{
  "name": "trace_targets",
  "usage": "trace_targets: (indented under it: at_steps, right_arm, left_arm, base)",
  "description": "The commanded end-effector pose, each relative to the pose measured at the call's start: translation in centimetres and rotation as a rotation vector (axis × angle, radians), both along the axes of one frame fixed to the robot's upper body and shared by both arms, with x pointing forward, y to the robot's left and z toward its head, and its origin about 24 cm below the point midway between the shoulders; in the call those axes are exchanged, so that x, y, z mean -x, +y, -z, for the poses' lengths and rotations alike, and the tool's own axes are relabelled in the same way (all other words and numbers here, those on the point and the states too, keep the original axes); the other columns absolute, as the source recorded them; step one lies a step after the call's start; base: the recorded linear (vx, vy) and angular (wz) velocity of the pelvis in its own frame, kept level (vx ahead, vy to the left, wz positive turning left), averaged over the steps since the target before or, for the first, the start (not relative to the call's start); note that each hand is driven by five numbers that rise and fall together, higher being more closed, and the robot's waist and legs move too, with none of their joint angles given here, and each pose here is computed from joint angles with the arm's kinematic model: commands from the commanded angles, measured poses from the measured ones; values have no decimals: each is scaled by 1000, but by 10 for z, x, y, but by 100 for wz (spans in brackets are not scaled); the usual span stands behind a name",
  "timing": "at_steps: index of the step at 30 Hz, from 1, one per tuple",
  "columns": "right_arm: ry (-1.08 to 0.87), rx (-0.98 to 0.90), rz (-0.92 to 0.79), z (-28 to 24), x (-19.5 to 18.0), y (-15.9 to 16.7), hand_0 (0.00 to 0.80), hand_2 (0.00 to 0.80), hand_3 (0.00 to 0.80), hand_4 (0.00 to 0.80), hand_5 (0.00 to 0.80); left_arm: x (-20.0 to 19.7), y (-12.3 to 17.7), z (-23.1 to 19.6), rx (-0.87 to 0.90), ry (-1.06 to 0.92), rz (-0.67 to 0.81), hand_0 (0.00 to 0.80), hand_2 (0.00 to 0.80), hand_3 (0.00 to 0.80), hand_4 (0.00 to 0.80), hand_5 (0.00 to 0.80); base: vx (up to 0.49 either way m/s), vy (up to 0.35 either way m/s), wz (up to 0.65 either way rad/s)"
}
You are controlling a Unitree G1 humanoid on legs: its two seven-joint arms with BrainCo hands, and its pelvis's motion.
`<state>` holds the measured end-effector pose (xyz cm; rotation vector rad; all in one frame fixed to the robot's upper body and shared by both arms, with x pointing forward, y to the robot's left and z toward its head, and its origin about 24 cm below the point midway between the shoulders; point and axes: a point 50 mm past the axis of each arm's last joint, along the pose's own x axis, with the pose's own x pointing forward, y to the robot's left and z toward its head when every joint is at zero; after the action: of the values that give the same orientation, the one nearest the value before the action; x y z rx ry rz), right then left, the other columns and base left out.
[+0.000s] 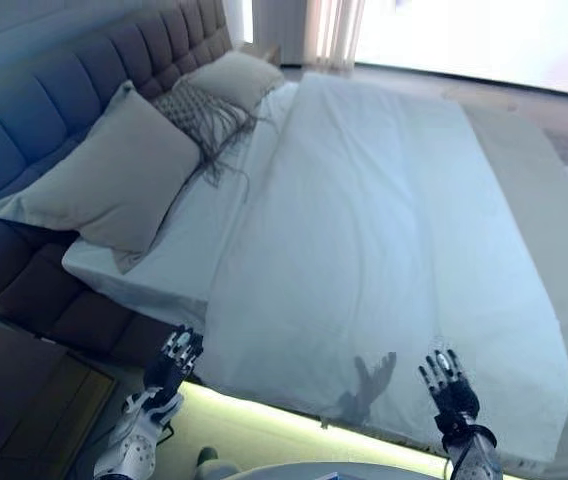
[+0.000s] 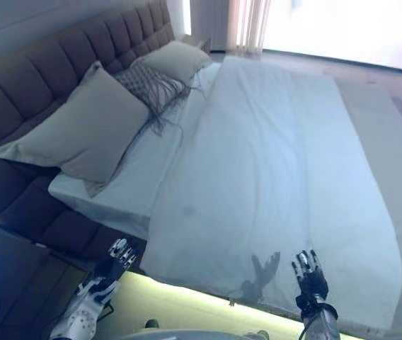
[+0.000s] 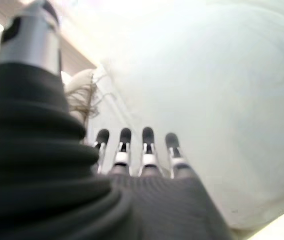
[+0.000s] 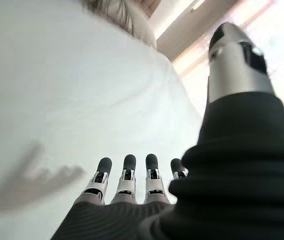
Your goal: Make the bed neatly
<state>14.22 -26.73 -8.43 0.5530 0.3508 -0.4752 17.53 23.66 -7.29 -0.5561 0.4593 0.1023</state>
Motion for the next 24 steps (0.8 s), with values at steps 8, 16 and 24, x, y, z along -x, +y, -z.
trace_targets:
  at_steps: [8, 16, 24]
  right_arm:
    - [-289, -154, -156, -29, -33, 19, 0, 0, 0, 0, 0]
    - [-310, -246, -180, -20, -29, 24, 0, 0, 0, 0, 0]
    - [-316, -298, -152, -16, -26, 26, 0, 0, 0, 0, 0]
  left_arm:
    - [-20, 13, -27, -51, -119, 21, 0, 0, 0, 0, 0]
    - [-22, 17, -31, -72, -122, 42, 0, 0, 0, 0, 0]
    - [-23, 14, -30, -33, -112, 26, 0, 0, 0, 0, 0]
  base:
    - [0, 0, 0]
    - [-4, -1, 0]
    - [-17, 2, 0]
